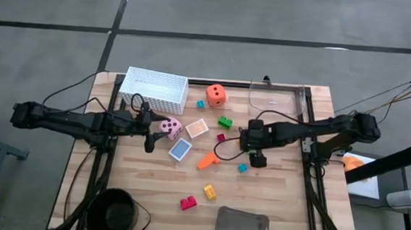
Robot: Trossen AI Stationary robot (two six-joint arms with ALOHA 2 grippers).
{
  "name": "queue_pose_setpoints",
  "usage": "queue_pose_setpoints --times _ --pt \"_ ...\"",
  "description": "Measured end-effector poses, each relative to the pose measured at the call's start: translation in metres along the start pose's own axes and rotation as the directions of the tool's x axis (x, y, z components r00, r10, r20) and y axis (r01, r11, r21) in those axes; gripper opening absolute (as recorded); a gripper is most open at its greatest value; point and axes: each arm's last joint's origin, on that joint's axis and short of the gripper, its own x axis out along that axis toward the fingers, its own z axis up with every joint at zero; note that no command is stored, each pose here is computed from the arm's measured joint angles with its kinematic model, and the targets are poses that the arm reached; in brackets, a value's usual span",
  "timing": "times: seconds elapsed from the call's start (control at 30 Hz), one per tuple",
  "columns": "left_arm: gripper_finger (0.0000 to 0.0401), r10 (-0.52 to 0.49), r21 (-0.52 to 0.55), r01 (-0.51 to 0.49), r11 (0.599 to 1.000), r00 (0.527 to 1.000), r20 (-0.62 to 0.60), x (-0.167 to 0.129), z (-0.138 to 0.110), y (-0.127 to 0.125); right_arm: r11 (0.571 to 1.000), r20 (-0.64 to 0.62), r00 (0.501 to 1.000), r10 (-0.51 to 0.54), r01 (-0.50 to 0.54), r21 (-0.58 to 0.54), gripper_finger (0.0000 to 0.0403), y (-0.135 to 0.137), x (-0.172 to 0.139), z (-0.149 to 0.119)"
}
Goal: Pick & Place Toys
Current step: Put the right large green game piece into the white bin
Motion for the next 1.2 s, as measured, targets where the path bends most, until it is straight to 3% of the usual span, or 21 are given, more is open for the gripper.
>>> queue_pose_setpoints --times 0.27,0.7,1.07,1.2 --pt "0.0289 0.0 0.003 0.0 1.0 1.0 -0.018 0.002 -0.01 0.0 0.983 -0.064 0.997 0.033 -0.044 -0.177 0.0337 -0.004 0.002 -0.007" --pt "0.0289 -0.004 -0.014 0.004 1.0 0.999 0.037 0.004 -0.017 0.0 0.978 -0.184 0.983 0.028 -0.065 -0.197 0.0336 -0.036 0.035 -0.012" --pt "0.0289 -0.004 -0.013 0.005 1.0 0.999 0.041 0.004 -0.016 0.0 0.965 -0.279 0.959 0.051 -0.119 -0.233 0.0336 -0.04 0.072 -0.012" --pt "0.0289 -0.004 -0.012 0.004 1.0 0.999 0.041 0.004 -0.016 0.0 0.965 -0.299 0.952 0.06 -0.132 -0.227 0.0308 -0.039 0.077 -0.013"
